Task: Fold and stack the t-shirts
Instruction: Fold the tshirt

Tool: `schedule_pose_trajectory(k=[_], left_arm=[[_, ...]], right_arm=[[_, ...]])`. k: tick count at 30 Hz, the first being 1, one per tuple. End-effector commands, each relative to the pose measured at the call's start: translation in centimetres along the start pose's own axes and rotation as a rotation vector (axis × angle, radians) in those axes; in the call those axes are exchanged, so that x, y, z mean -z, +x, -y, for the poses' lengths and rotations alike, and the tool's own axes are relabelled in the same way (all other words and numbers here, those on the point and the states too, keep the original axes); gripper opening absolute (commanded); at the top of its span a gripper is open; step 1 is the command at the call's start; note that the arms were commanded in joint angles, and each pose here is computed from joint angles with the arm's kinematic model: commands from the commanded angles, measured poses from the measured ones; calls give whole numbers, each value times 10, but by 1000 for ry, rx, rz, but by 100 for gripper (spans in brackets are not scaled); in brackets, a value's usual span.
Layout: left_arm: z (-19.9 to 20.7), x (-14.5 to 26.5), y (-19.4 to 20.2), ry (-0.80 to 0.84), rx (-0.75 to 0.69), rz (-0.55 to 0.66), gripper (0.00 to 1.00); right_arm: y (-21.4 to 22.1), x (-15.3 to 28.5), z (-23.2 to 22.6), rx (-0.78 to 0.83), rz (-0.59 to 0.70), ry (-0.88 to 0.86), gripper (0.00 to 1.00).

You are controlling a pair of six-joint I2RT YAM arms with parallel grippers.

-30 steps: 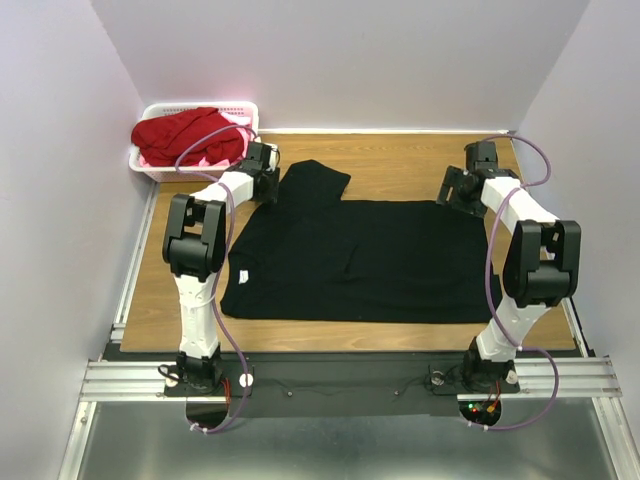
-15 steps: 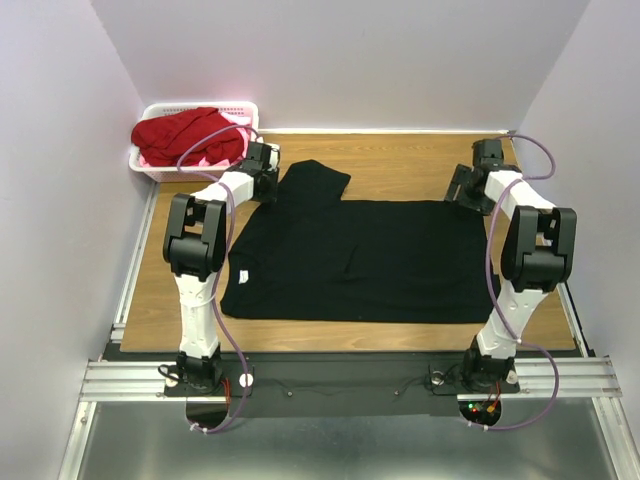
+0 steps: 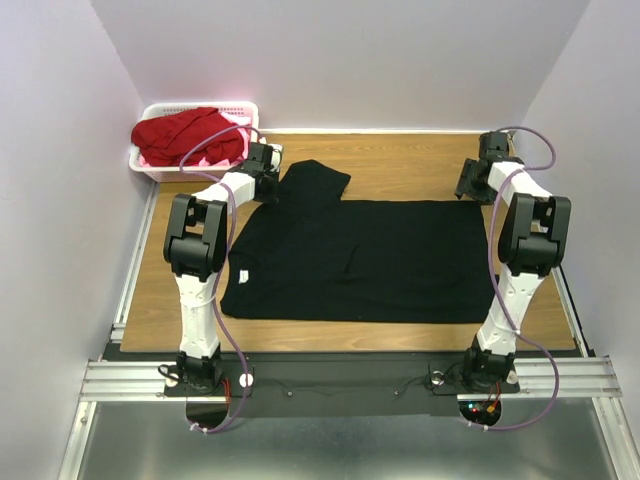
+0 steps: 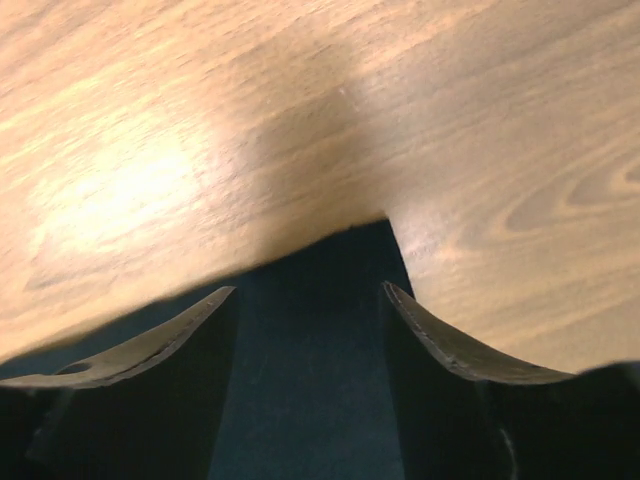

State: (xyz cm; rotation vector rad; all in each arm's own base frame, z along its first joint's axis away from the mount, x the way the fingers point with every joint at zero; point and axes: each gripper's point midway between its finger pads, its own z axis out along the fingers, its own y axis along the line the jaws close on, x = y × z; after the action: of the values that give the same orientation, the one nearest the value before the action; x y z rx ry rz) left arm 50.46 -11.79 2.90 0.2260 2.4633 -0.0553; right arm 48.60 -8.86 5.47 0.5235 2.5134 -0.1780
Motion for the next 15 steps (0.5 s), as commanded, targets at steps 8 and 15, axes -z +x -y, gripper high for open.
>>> schedule_pose_trajectory(k=[8, 15], left_arm=[[-8, -6, 26, -14, -13, -78, 0], [-12, -7, 25, -22, -8, -76, 0]], right_arm=[[-38, -12, 16, 63, 77, 49, 53], [-43, -21, 25, 57, 72, 36, 50]])
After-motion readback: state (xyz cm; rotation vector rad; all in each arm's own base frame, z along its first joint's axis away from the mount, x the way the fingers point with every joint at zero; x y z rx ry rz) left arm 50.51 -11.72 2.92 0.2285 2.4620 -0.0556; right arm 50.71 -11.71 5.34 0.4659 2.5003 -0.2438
